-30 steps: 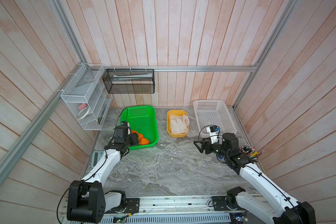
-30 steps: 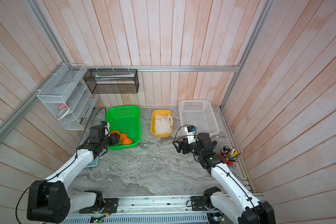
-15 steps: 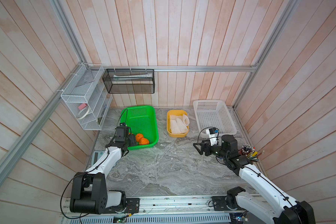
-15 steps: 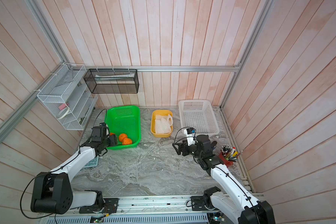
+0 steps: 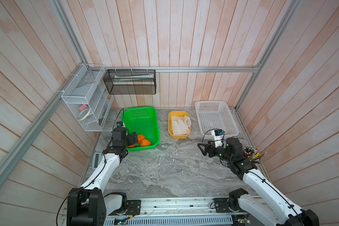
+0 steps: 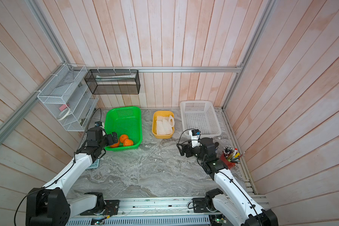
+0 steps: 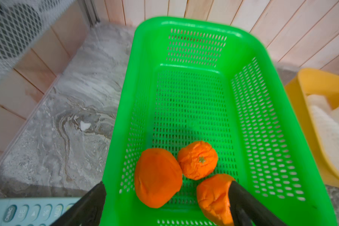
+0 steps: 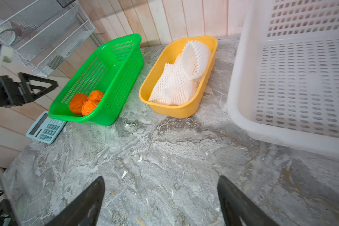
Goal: Remove foam nets from oranges
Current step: Place the orange in the basket, then reset both arms
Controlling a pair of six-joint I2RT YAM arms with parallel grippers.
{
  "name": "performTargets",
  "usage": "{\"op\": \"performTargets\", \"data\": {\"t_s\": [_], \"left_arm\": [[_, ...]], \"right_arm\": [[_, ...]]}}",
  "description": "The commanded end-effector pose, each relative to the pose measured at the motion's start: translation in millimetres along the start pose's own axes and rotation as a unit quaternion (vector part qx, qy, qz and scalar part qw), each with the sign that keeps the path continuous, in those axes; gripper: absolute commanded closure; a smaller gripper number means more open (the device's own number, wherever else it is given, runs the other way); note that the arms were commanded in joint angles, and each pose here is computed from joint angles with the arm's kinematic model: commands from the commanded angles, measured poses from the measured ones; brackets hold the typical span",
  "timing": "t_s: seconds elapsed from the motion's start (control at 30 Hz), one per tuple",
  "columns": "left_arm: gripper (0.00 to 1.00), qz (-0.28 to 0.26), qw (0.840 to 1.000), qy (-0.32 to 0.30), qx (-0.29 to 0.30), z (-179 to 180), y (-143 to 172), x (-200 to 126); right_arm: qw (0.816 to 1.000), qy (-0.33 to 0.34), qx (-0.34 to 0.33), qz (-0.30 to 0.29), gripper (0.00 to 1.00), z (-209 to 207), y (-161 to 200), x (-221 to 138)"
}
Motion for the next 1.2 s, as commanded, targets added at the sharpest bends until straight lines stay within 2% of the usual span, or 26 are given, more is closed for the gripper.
{"op": "performTargets", "data": {"t_s": [0.0, 0.1, 0.2, 0.33, 0.53, 0.57, 0.63, 0.67, 0.73, 0.9, 1.0, 1.1, 1.17], "left_arm": [[0.0, -0.075, 0.996, 0.039, -0.002, -3, -9, -11], [0.0, -0.141, 0.988, 0.06, 0.006, 2, -5, -23], [0.0, -0.194, 0.979, 0.06, 0.017, 13, 6, -28], [0.0, -0.253, 0.966, 0.051, 0.019, 25, 16, -30], [0.0, -0.297, 0.95, 0.077, 0.058, 32, 39, -20], [0.0, -0.298, 0.95, 0.079, 0.053, 35, 41, -18], [0.0, -0.317, 0.941, 0.105, 0.046, 38, 46, -21], [0.0, -0.327, 0.936, 0.118, 0.054, 37, 47, -24], [0.0, -0.33, 0.934, 0.125, 0.063, 36, 49, -18], [0.0, -0.31, 0.941, 0.123, 0.064, 37, 55, 1], [0.0, -0.301, 0.944, 0.125, 0.058, 40, 54, 6], [0.0, -0.29, 0.948, 0.121, 0.046, 44, 49, 12], [0.0, -0.275, 0.953, 0.117, 0.043, 45, 47, 18]], "right_arm": [[0.994, 0.1, -0.008, -0.031, 0.07, -25, 1, -9], [0.982, 0.175, -0.007, -0.065, 0.02, -46, 9, -21], [0.962, 0.25, -0.012, -0.105, 0.02, -66, 18, -36], [0.923, 0.349, -0.023, -0.158, 0.02, -92, 34, -59], [0.861, 0.417, -0.033, -0.291, 0.02, -103, 67, -89], [0.86, 0.42, -0.031, -0.289, 0.02, -105, 68, -88], [0.879, 0.403, -0.044, -0.251, 0.02, -107, 67, -76], [0.882, 0.396, -0.053, -0.252, 0.02, -106, 68, -73], [0.88, 0.395, -0.06, -0.258, 0.02, -106, 69, -71], [0.878, 0.396, -0.103, -0.248, 0.02, -112, 57, -58], [0.863, 0.425, -0.095, -0.255, 0.02, -121, 55, -58], [0.866, 0.431, -0.083, -0.239, 0.02, -130, 60, -46], [0.857, 0.443, -0.077, -0.251, 0.02, -135, 58, -45]]}}
Point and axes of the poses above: each gripper's point midway between its finger pads, its own x axis out along the fingers, its own z axis along the line the jaws close on, y = z × x, the point moved 6 cm from there along -x, back along the fingers, and after that the axes turned 13 degrees about -x, right-handed, at the moved point
